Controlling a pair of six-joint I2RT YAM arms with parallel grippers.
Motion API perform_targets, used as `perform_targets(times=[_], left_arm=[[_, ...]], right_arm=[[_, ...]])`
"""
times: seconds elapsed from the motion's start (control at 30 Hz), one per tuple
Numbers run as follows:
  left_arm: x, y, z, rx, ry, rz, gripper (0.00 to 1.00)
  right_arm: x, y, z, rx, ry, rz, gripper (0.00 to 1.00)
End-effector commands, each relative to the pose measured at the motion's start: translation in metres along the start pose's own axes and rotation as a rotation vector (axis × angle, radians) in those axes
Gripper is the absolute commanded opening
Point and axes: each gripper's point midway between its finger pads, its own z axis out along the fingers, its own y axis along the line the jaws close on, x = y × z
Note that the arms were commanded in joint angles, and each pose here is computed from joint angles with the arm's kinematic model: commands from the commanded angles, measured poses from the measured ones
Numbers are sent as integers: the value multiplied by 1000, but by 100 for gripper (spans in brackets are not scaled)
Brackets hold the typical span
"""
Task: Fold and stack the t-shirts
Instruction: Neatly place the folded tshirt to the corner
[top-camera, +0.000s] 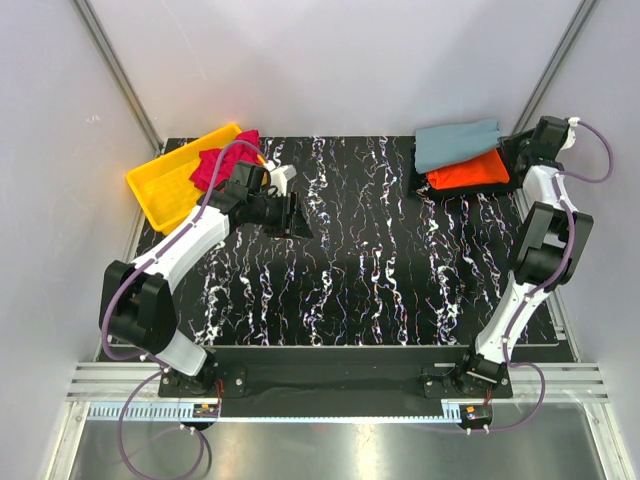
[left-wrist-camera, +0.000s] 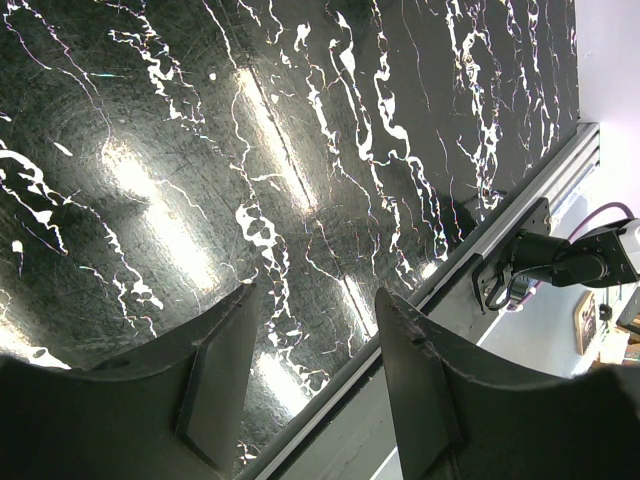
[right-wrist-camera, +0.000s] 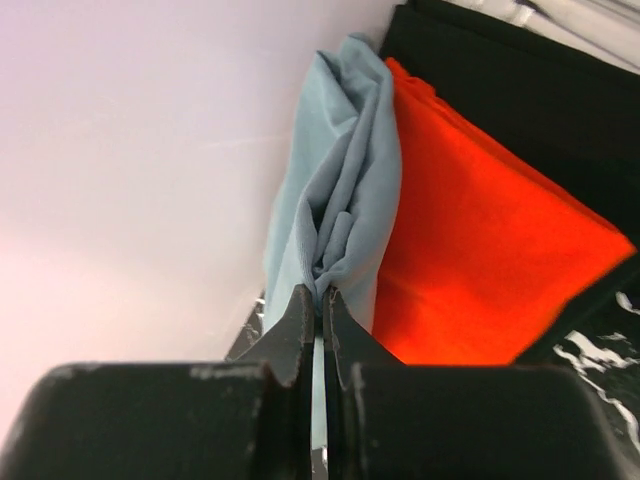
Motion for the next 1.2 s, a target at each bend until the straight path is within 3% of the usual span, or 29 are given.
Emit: perform_targets(times=[0.0,0.17,0.27,0.37,0.4,0.43,0.5,0.57,0.63,0.77,1.0,1.07,1.17], left_arm=[[-7,-10,-1,42,-26,25,56],[-7,-10,0,48,-22,23,56],[-6,-10,0,47,-22,26,56],[-6,-11,0,51,-20,24,56],[-6,-12,0,54,-19,24,57],[-6,-12,0,57,-17,23,57],[-6,-12,-1,57,-19,25,57],[-7,-14,-3,56,-28,30,57],[-7,-13,-4,52,-30,29,57],[-6,-12,-4,45,-32,35,57],[-7,-9,-2,34,-31,33,58],[-6,-8,1,37,-22,27,58],[-6,-4,3,30,-18,23,58]], right_arm=[[-14,1,-21,45,-38,-46,0],[13,-38,-16,107,17,-58,0],[9,-54,-16,160,-22,-73,1],[5,-65,-17,209,-53,-95,13],[4,-72,-20,243,-55,-93,21],[4,-72,-22,249,-49,-97,23],[1,-65,-34,246,-54,-102,26],[-2,-56,-46,237,-60,-101,39],[-8,-40,-63,223,-72,-109,44],[-11,1,-68,136,-75,-165,39],[31,40,-11,-171,152,-253,26],[45,32,5,-203,198,-252,24],[57,-6,19,-118,216,-232,18]])
